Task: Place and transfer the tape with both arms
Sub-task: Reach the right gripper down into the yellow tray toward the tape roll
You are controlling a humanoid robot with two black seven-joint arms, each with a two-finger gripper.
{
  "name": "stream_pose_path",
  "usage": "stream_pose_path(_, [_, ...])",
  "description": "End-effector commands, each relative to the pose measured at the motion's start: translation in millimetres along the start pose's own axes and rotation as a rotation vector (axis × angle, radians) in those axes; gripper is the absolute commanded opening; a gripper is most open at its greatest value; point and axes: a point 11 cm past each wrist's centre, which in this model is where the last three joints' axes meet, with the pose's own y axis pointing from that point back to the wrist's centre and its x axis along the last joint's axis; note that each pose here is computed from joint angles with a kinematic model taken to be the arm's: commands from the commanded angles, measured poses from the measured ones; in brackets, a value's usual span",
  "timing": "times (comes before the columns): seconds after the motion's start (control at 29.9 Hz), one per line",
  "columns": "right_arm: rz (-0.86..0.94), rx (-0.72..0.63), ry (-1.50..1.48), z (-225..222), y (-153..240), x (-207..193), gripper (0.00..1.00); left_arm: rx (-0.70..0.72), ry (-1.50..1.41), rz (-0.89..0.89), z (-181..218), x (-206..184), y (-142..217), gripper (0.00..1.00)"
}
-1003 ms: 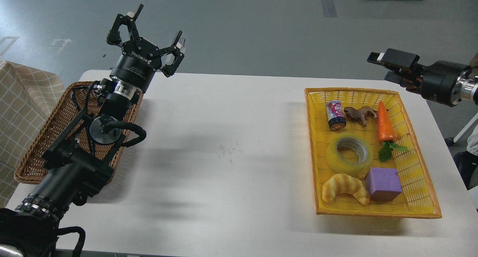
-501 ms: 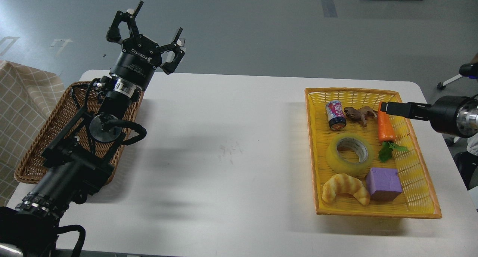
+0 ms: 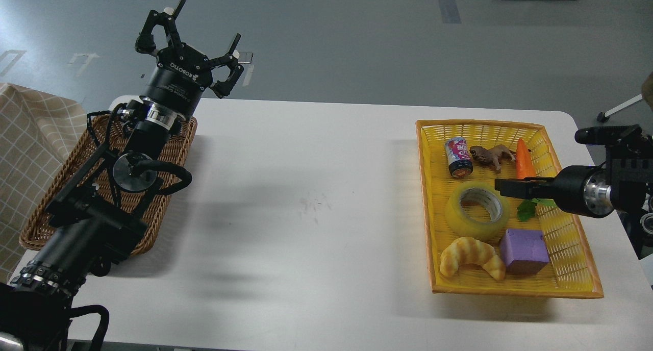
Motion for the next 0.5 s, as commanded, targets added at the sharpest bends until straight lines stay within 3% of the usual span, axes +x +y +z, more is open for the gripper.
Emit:
stream_pose_path(0.0, [-0.010, -0.003, 0.008, -1, -5, -5, 0.94, 0.000, 0.000, 0.001, 0, 0, 1, 0.98])
stream_pose_path(0.13, [-0.035, -0.022, 0.029, 3, -8, -15, 0.93, 0.000, -0.001, 0.000, 0, 0, 0, 0.98])
stream_pose_path(0.27, [-0.041, -0.031, 0.037, 5, -11, -17, 0.82, -0.001, 0.000, 0.002, 1, 1, 1, 0.98])
stream_pose_path(0.47, [-0.049, -0.025, 0.031, 2, -17, -21, 0.81, -0.001, 0.004, 0.001, -1, 0, 0, 0.98])
